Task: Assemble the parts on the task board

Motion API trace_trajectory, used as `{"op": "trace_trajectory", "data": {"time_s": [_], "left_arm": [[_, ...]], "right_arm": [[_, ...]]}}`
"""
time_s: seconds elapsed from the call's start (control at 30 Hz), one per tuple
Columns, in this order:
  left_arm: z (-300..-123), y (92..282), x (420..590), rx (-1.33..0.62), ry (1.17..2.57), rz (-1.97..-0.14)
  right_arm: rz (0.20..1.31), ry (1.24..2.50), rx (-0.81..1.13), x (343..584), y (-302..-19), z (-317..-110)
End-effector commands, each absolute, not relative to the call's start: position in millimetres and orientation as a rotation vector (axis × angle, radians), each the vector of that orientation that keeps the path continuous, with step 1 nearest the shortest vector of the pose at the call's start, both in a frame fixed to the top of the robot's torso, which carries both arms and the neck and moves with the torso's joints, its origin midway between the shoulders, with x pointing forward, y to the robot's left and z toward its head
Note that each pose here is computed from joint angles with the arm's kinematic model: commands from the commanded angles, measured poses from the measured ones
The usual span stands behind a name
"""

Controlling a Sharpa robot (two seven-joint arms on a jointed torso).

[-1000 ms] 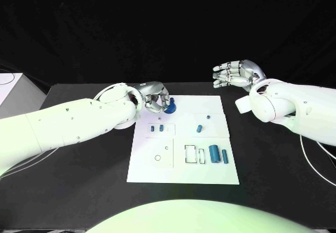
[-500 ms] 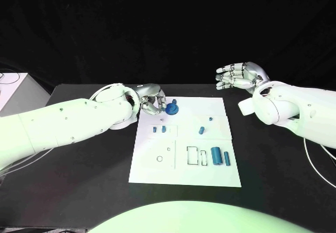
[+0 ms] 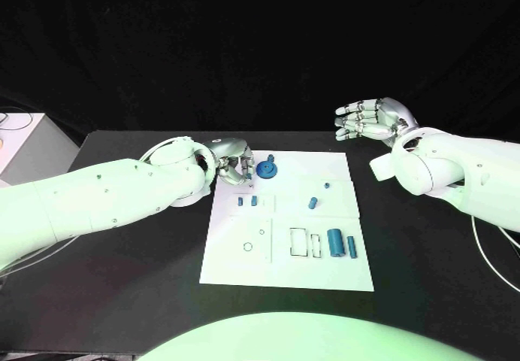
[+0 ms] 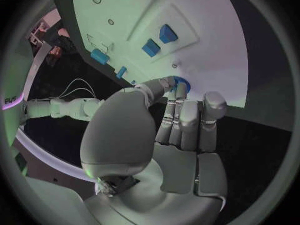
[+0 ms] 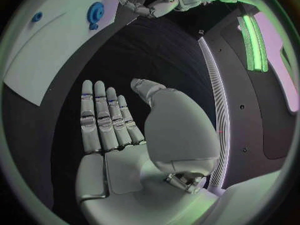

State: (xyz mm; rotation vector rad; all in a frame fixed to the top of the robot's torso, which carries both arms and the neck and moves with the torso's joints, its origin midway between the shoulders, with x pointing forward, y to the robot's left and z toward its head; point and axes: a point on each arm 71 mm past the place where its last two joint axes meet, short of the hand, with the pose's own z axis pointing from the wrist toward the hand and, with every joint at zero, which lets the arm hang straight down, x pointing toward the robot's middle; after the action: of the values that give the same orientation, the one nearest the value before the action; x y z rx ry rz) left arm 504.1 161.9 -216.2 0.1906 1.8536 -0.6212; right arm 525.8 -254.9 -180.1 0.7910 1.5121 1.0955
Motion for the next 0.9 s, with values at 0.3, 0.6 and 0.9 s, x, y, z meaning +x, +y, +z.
{"op": "trace_trajectory", "data": {"time_s": [0.3, 0.6, 0.9], "left_arm": [[-224.7, 158.1, 502.3, 0.238, 1.854, -0.604], [-227.2, 155.7, 502.5, 0.252, 1.866, -0.606], [-228.7, 151.7, 500.6, 0.265, 1.887, -0.622]], "right_arm": [[1.101, 1.513, 0.756, 525.0, -252.9, -179.3], [1.101, 1.513, 0.756, 524.8, -252.7, -179.3], [1.101, 1.516, 0.757, 524.7, -252.6, -179.5]]}}
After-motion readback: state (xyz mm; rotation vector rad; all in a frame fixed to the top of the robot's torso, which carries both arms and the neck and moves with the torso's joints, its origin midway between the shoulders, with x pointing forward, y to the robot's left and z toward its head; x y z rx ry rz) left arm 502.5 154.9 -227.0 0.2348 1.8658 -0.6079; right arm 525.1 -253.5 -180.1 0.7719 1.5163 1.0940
